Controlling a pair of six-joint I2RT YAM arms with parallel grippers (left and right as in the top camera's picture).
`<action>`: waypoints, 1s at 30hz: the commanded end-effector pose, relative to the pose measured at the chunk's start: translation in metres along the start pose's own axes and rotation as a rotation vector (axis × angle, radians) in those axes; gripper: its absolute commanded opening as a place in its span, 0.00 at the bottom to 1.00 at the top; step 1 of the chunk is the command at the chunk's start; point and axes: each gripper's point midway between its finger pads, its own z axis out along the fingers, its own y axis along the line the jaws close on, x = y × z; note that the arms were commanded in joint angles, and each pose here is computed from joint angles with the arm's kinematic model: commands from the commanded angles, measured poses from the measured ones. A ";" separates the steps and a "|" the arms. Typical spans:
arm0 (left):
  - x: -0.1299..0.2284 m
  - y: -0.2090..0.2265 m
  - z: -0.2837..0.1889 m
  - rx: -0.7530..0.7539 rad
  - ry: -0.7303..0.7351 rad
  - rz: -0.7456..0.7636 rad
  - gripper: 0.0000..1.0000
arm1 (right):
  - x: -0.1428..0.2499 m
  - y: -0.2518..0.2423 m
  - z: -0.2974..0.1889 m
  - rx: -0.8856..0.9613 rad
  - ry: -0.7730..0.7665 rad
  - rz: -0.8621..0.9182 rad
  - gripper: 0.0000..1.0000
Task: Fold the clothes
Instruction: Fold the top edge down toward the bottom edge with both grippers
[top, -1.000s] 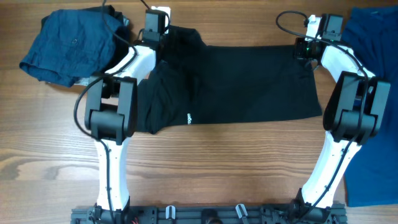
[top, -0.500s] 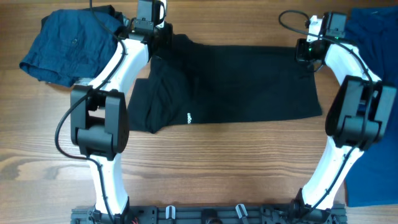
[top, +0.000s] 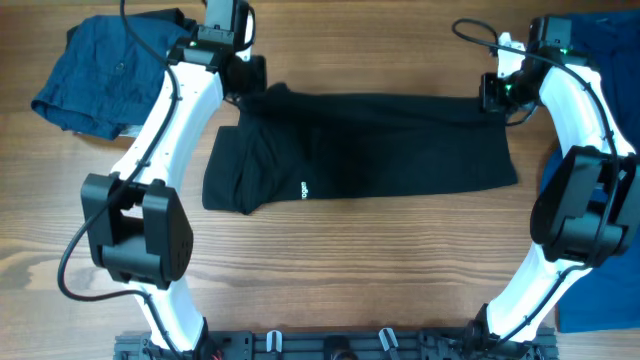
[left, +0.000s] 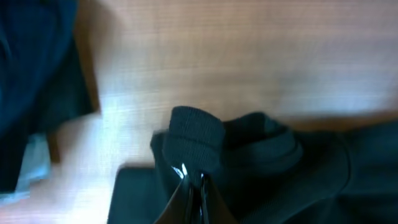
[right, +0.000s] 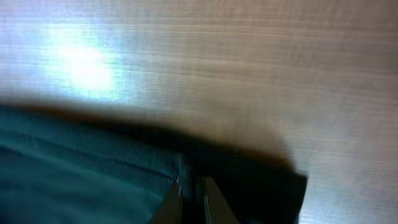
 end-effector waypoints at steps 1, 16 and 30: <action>0.016 -0.008 -0.014 0.052 0.063 -0.037 0.04 | 0.007 0.006 -0.023 -0.025 0.003 -0.010 0.05; 0.086 -0.001 -0.028 -0.001 0.356 -0.203 0.04 | 0.077 -0.003 -0.039 0.085 0.231 0.140 0.04; 0.135 0.023 0.009 -0.123 0.452 -0.216 0.04 | 0.100 -0.037 0.016 0.166 0.168 0.157 0.04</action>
